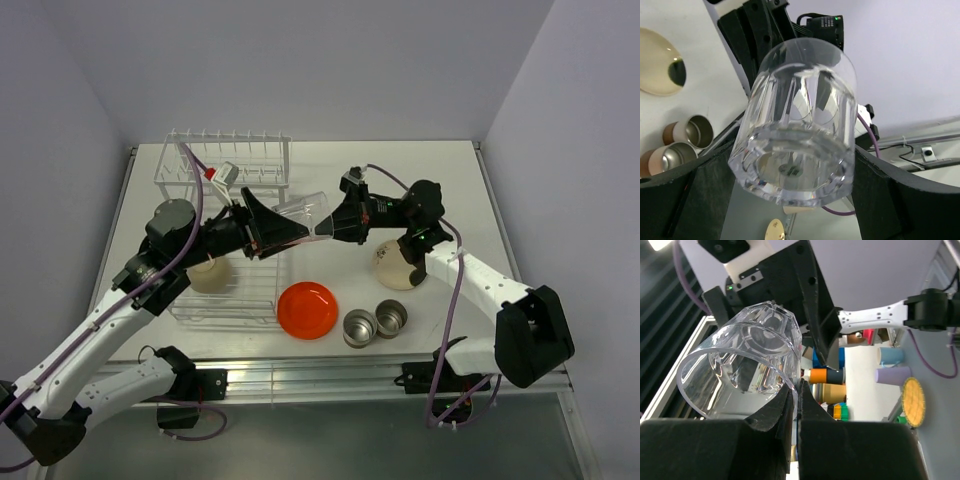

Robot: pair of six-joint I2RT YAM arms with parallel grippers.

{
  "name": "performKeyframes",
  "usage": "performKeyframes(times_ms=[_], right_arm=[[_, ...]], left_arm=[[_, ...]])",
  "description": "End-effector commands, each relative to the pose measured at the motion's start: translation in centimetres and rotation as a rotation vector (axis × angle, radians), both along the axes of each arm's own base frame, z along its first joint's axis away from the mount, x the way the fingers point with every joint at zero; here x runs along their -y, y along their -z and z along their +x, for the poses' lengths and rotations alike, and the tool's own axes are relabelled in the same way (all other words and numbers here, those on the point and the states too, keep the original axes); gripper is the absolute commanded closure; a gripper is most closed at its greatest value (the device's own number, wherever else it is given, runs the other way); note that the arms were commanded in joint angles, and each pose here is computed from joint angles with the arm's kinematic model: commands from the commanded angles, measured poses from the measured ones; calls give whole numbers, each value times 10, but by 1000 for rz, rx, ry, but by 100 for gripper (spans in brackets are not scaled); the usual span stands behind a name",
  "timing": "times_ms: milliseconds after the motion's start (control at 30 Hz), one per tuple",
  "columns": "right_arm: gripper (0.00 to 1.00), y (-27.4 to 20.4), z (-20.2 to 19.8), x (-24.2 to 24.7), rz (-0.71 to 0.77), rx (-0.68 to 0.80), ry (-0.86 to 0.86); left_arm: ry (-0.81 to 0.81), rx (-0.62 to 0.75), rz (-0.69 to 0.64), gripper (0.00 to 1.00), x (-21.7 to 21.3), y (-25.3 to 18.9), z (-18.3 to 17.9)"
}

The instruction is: Load the mixed dishes into the dish rack

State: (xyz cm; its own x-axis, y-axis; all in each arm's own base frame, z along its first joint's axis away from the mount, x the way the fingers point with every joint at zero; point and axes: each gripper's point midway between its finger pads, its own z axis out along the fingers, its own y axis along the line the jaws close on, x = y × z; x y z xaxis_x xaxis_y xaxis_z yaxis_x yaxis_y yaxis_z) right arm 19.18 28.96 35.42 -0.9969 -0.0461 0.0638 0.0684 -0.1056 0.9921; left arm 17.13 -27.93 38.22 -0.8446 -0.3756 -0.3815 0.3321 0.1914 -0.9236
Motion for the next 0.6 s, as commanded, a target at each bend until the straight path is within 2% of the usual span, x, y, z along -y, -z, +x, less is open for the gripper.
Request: performKeyframes(times_ms=[0, 567], right_arm=[[100, -47, -19, 9, 130, 96, -26], [100, -26, -31, 10, 65, 91, -28]], left_arm=[[51, 52, -57, 11, 0, -18, -13], [-52, 67, -36, 11, -10, -30, -1]])
